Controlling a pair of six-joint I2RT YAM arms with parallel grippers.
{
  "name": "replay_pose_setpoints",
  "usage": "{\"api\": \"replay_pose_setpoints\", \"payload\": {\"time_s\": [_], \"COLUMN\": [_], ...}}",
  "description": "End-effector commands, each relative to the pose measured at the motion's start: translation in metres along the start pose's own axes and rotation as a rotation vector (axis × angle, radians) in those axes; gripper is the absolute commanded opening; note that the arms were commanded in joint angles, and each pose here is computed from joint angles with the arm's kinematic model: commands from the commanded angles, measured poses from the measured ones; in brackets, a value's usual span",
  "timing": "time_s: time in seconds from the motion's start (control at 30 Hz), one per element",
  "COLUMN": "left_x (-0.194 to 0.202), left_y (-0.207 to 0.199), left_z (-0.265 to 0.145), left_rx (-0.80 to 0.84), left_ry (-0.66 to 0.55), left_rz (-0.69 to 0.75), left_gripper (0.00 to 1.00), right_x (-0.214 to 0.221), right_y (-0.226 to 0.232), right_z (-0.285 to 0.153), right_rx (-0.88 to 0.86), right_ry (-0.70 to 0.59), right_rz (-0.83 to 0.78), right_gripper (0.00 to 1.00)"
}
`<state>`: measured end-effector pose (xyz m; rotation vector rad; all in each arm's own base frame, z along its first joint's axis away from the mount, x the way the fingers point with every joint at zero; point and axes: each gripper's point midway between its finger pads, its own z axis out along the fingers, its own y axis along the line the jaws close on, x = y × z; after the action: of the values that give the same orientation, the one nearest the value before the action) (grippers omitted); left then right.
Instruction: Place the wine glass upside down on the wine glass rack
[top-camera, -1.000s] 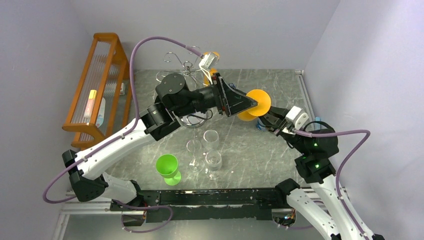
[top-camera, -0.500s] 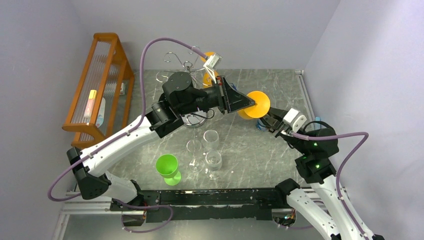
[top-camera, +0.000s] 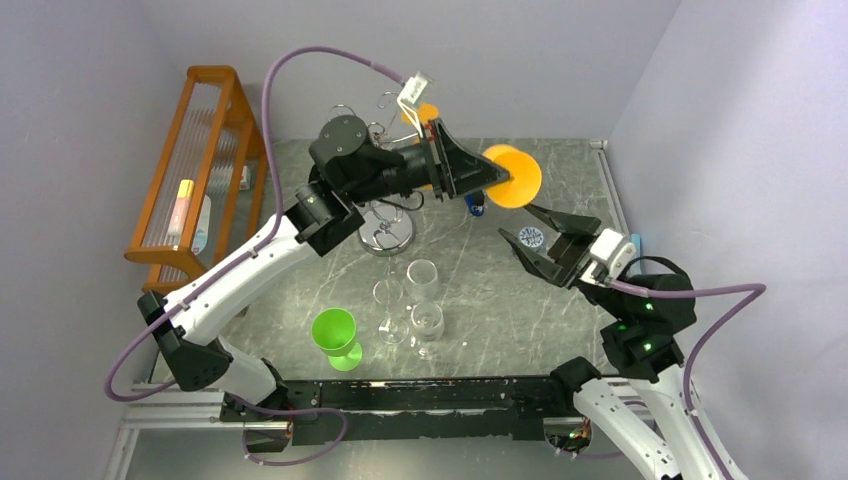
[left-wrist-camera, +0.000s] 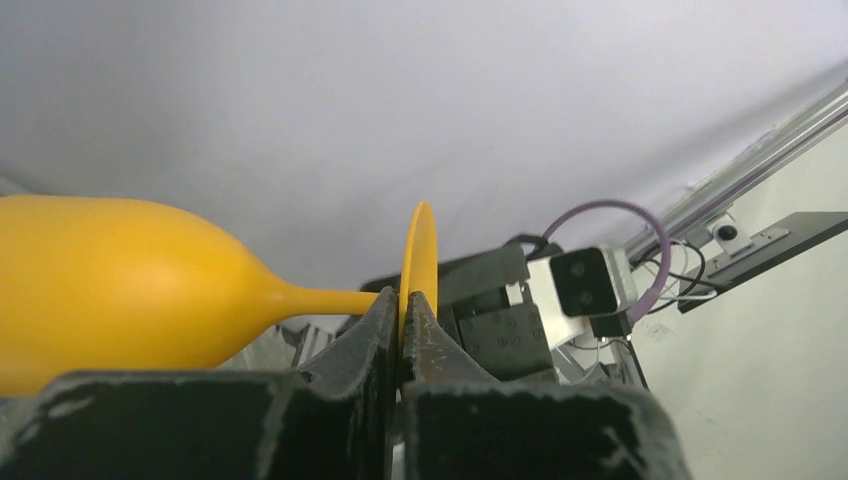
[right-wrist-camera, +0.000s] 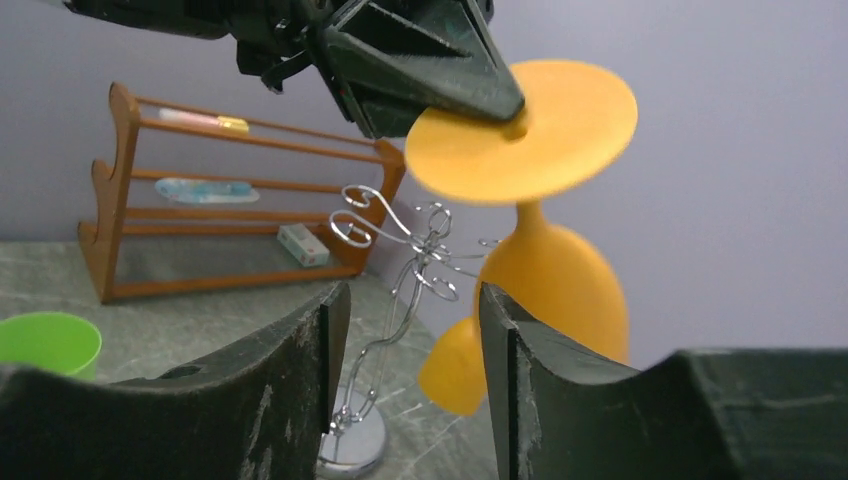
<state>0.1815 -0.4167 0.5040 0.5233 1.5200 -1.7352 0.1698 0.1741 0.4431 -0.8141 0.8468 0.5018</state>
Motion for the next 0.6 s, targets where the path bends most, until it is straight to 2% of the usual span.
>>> {"api": "replay_pose_setpoints", "payload": {"time_s": [0.0,0.13,0.2,0.37,0.57], "left_x": [-0.038,-0.066,-0.087,-0.137,-0.182], "left_y": [-0.032,-0.024,-0.006,0.016,0.076], "left_z": [-0.002,-0.002,-0.008,-0.02,-0.037], "left_rx": [0.112,0.102,0.076,0.156,0.08], "left_ry": [-0.046,-0.076,-0.105,-0.15,-0.211], "left_rz": [0.101,0.153,0.167,0.281,0.272], "left_gripper": [0.05,0.05,0.05,0.05,0.05], "right_x": [-0.026,-0.042,-0.045,-0.051,-0.053], "right_y": [-0.013,-0.02,-0.024,-0.028,-0.025], "right_z": [-0.01,-0.02,-0.024,-0.028,-0.026], "right_rx": [0.097,0.172,0.207,0.244,0.23], "right_ry": [-0.062,-0.143,-0.164,-0.199,-0.232], "right_rz": [0.017,0.023,0.032,0.063,0.108], "right_gripper": [0.55,0.59,0.6,0.6,0.61]}}
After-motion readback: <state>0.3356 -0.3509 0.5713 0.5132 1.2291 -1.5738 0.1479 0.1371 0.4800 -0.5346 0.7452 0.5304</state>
